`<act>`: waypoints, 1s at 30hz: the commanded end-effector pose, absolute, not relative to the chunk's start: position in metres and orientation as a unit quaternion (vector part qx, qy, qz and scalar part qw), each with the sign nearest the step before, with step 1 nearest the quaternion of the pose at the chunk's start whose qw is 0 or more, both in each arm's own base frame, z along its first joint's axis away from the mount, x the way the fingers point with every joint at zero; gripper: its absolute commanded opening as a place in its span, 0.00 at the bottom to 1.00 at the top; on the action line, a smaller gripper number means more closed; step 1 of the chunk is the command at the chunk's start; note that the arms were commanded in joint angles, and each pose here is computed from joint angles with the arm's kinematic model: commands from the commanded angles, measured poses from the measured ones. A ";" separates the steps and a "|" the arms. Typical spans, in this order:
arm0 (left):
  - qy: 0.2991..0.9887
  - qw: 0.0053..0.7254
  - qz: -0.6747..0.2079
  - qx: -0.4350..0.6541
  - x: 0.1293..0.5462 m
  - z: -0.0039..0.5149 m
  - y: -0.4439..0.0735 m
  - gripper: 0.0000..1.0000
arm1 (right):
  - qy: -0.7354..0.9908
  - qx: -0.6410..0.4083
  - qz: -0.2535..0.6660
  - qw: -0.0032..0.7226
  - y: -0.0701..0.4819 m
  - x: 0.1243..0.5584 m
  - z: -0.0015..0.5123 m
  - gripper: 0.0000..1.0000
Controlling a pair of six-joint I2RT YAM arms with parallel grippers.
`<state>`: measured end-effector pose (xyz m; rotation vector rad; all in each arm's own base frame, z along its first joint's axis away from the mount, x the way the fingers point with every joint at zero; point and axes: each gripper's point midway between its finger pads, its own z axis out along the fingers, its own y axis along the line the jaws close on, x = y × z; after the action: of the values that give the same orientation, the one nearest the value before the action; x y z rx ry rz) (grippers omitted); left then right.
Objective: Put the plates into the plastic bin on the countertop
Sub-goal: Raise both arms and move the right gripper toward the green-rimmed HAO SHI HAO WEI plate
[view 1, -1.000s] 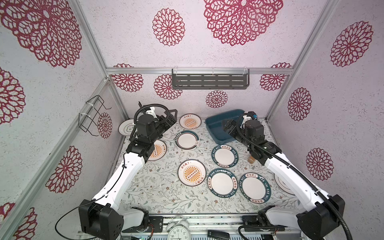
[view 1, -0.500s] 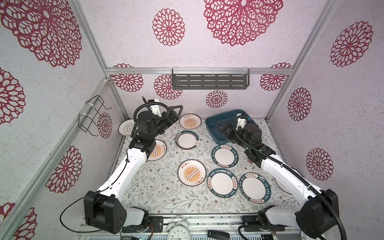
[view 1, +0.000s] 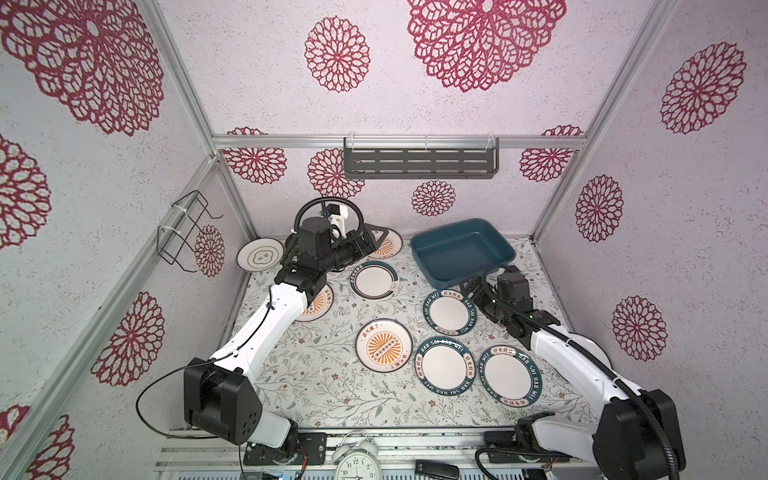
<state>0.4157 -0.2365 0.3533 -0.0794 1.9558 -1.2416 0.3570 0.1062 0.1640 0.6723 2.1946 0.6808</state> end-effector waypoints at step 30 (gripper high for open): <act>0.896 0.167 -0.387 0.141 0.389 0.203 -0.305 0.97 | 0.886 0.228 0.313 0.254 0.113 0.343 0.064 0.82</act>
<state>0.3915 -0.3049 0.2103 0.3450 2.5381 -1.0943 0.3361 0.1076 0.0572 0.6691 2.4275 0.7961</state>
